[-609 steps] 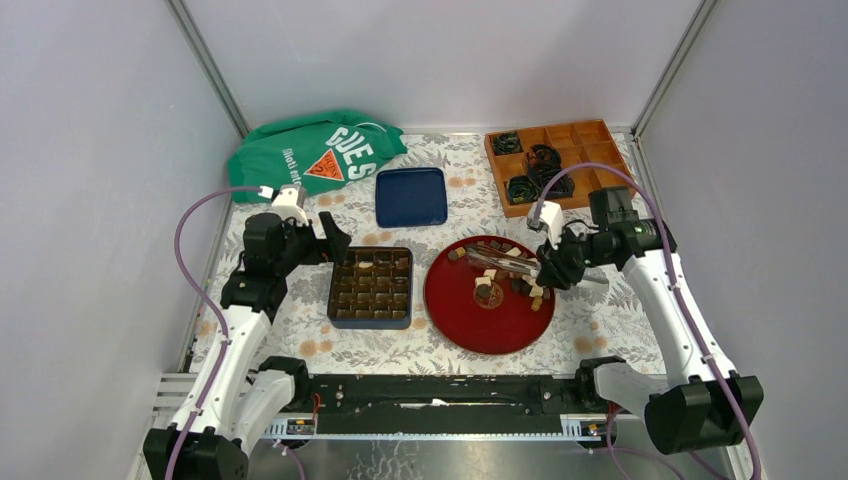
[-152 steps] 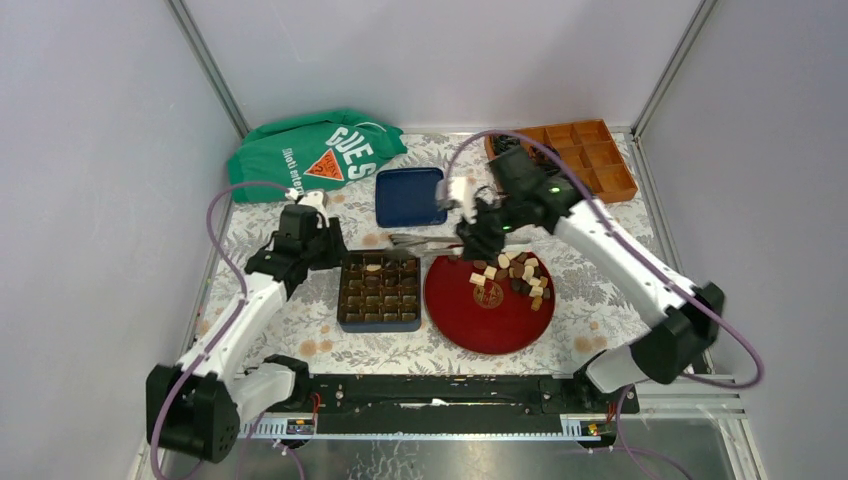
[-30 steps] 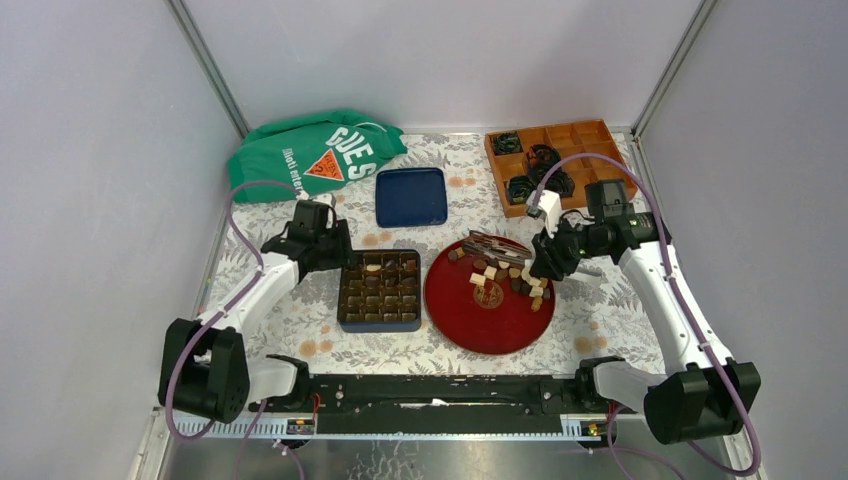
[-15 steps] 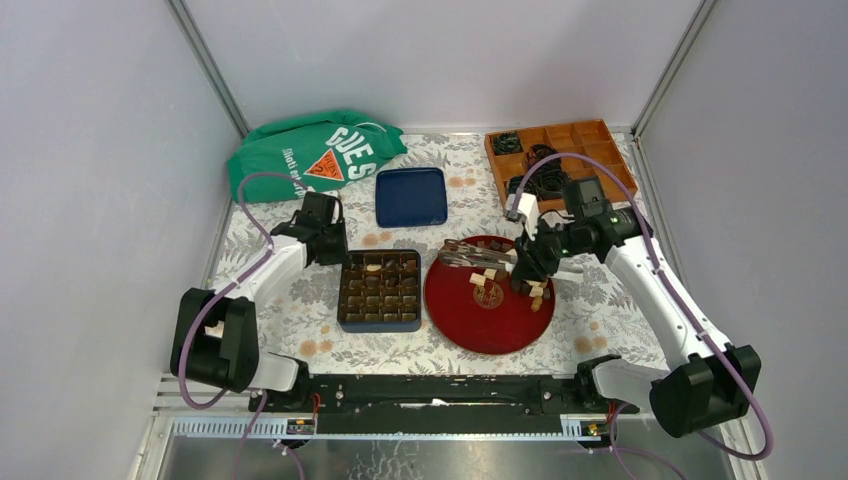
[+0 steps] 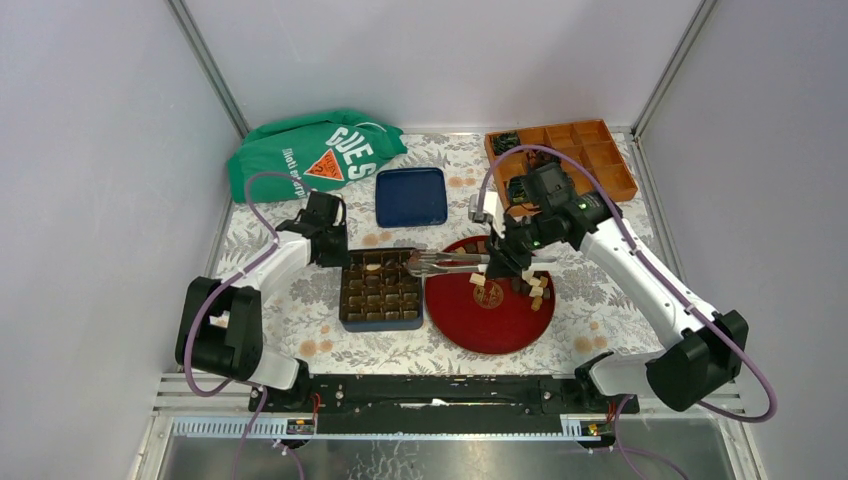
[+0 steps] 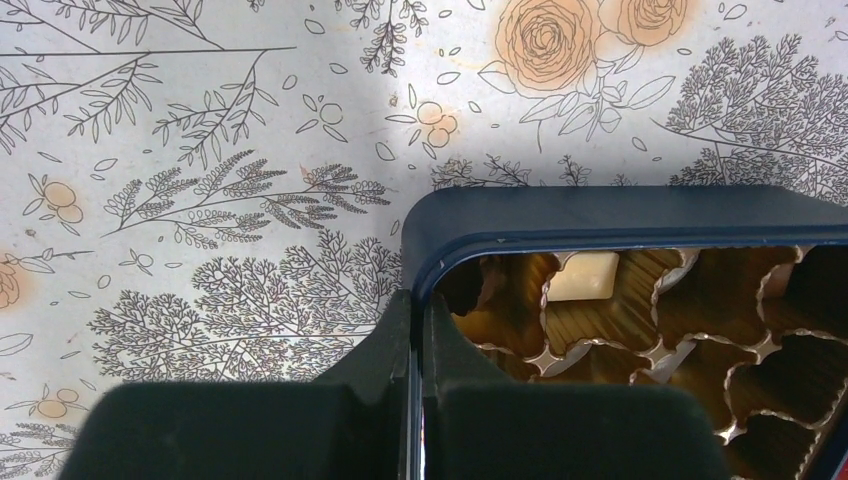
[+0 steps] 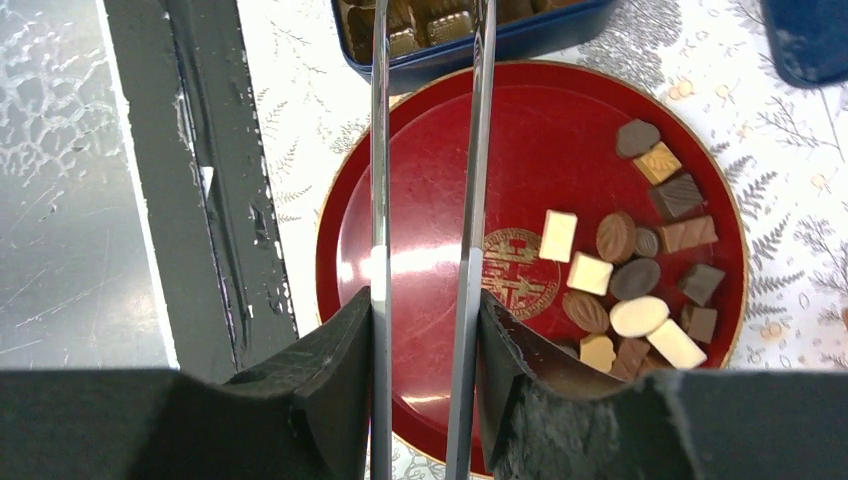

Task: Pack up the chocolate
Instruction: Place the fake chocolate in the packing box.

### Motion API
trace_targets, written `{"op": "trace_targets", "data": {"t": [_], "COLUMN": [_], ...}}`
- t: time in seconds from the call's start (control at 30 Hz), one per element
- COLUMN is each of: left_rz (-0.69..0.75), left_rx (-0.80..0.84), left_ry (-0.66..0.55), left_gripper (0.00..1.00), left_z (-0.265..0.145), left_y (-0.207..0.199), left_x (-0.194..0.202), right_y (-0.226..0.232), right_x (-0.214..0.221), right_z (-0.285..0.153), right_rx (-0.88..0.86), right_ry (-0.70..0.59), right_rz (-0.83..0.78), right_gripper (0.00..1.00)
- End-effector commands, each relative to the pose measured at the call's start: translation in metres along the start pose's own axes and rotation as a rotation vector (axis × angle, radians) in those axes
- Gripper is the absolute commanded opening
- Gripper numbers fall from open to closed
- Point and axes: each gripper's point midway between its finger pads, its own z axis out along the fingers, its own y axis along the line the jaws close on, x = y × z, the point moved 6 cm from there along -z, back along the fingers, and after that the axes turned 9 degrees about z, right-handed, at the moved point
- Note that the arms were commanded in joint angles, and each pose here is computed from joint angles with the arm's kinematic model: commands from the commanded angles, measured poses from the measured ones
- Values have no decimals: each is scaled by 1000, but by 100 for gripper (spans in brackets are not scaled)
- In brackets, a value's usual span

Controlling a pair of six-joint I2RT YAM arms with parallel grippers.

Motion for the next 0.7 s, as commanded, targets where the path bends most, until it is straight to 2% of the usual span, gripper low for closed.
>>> {"op": "trace_targets", "data": {"t": [0.0,0.07,0.47,0.67], "left_rz": [0,3,27,9], "left_rx": [4,-6,-70,-44], "left_ry": [-69,-118,-626,-726], "left_gripper": [0,0,0,0], "left_z": [-13,-21,-103,-122], "left_y": [-3,-4,-7,-9], "left_x": [-15,-18,-43,-43], "right_y": [9,11,38,44], "right_x": [-24,-31,-90,-103], "right_z": [6,10,-8,-4], "right_rx": [-48,-56,-71,-8], "right_ry": [-20,-13,-97,-56], "right_rz": [-64,-80,-235,-325], "right_gripper": [1,1,2,2]}}
